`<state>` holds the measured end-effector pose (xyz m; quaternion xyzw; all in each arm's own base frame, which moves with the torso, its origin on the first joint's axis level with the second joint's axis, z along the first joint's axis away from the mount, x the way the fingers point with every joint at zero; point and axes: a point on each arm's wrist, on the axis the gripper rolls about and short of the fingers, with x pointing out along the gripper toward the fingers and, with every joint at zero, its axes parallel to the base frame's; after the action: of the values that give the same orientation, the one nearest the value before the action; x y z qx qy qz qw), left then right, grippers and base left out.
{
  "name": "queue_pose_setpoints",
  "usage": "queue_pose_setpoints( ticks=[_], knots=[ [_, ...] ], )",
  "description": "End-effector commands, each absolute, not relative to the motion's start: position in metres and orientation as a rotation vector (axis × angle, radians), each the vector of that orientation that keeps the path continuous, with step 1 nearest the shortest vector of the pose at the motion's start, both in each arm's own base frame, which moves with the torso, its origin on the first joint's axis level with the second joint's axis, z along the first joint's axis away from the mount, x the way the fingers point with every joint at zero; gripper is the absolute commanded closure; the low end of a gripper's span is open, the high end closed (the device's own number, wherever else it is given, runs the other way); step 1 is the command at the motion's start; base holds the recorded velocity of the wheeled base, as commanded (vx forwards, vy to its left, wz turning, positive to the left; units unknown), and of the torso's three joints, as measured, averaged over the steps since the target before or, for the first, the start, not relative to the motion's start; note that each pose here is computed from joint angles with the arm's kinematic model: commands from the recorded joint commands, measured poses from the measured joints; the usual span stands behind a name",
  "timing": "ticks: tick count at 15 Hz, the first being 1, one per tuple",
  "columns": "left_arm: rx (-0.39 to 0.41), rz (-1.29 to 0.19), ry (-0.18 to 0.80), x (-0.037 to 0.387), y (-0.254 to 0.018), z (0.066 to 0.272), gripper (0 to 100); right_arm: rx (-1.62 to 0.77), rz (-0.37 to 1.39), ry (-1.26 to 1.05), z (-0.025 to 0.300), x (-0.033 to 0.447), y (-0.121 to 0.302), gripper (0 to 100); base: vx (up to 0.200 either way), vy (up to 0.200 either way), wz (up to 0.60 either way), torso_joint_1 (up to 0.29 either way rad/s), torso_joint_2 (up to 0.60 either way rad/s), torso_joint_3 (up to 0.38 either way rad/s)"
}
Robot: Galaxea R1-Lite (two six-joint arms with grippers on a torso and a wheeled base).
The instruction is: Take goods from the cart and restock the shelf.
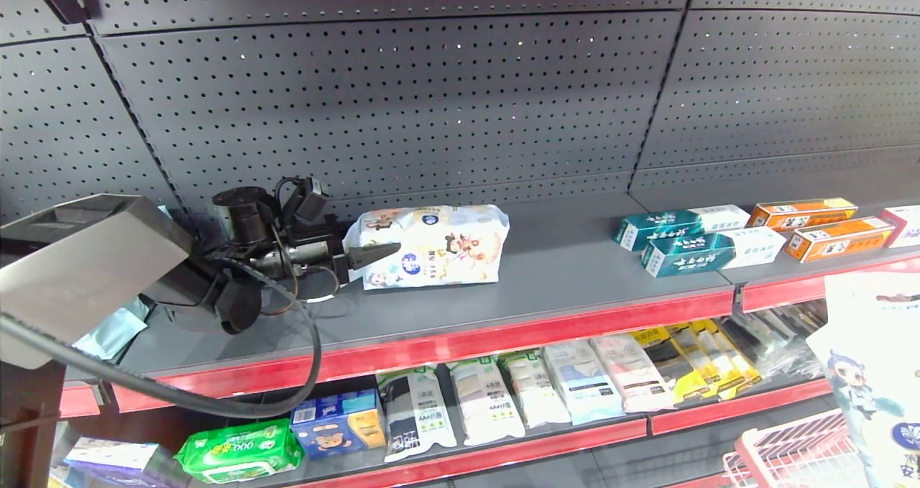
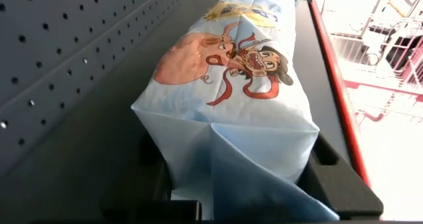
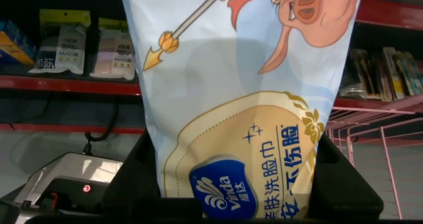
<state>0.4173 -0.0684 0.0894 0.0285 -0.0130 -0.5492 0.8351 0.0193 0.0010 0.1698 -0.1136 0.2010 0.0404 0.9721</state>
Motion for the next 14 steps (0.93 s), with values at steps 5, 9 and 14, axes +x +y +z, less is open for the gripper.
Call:
queue_pose_setpoints(
  ticks=[5, 9, 14],
  knots=[
    [0.043, -1.158, 0.007, 0.388, -0.065, 0.09, 100, -0.227, 0.084, 0.42, 0.17, 0.022, 0.0, 100, 0.0, 0.0, 0.0, 0.0, 0.0, 0.0],
    [0.047, -1.156, 0.0, 0.378, -0.063, 0.086, 100, -0.227, 0.086, 0.421, 0.17, 0.022, 0.0, 100, 0.0, 0.0, 0.0, 0.0, 0.0, 0.0],
    [0.047, -1.13, 0.002, 0.365, -0.061, 0.082, 100, -0.225, 0.089, 0.43, 0.17, 0.024, 0.0, 100, 0.0, 0.0, 0.0, 0.0, 0.0, 0.0]
  ],
)
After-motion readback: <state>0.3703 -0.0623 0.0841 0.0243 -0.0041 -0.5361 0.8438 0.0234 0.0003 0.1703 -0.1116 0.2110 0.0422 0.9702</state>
